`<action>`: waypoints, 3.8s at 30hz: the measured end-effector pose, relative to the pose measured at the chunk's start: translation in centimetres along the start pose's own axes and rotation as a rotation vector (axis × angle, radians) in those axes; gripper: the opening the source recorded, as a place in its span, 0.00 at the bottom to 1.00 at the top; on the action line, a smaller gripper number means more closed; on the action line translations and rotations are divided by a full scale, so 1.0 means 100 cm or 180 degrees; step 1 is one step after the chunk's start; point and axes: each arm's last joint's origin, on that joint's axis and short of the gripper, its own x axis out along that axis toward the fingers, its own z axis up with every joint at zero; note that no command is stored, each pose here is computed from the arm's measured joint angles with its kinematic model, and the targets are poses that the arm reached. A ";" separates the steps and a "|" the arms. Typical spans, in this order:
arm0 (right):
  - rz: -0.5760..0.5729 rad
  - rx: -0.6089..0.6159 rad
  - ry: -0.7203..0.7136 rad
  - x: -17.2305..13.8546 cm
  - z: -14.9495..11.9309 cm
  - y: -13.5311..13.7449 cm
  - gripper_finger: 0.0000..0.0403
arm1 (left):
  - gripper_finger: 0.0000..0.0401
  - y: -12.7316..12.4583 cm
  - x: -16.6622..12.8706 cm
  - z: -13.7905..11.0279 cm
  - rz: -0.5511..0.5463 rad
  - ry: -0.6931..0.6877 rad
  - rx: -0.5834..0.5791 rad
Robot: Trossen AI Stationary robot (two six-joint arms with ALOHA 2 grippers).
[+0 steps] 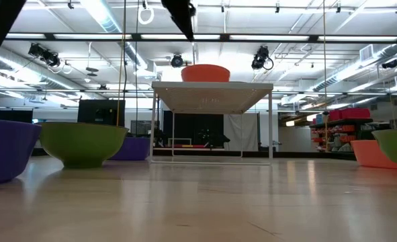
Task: Pick & Place Mini bowls
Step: Stack the right white patterned bowl on top of the other white patterned bowl on the shelf
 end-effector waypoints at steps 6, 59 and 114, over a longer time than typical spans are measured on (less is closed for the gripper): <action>0.0003 0.0148 0.0138 0.000 -0.004 0.001 0.37 | 0.44 -0.021 -0.033 -0.023 -0.0358 -0.0226 -0.0131; -0.1548 0.1953 0.3994 -0.073 -0.039 -0.024 0.54 | 0.26 -0.178 0.076 -0.166 -0.0848 -0.2758 -0.0437; -0.2427 -0.1187 0.3163 -0.133 0.168 -0.251 0.00 | 0.26 -0.175 0.070 -0.161 -0.0581 -0.3013 -0.0476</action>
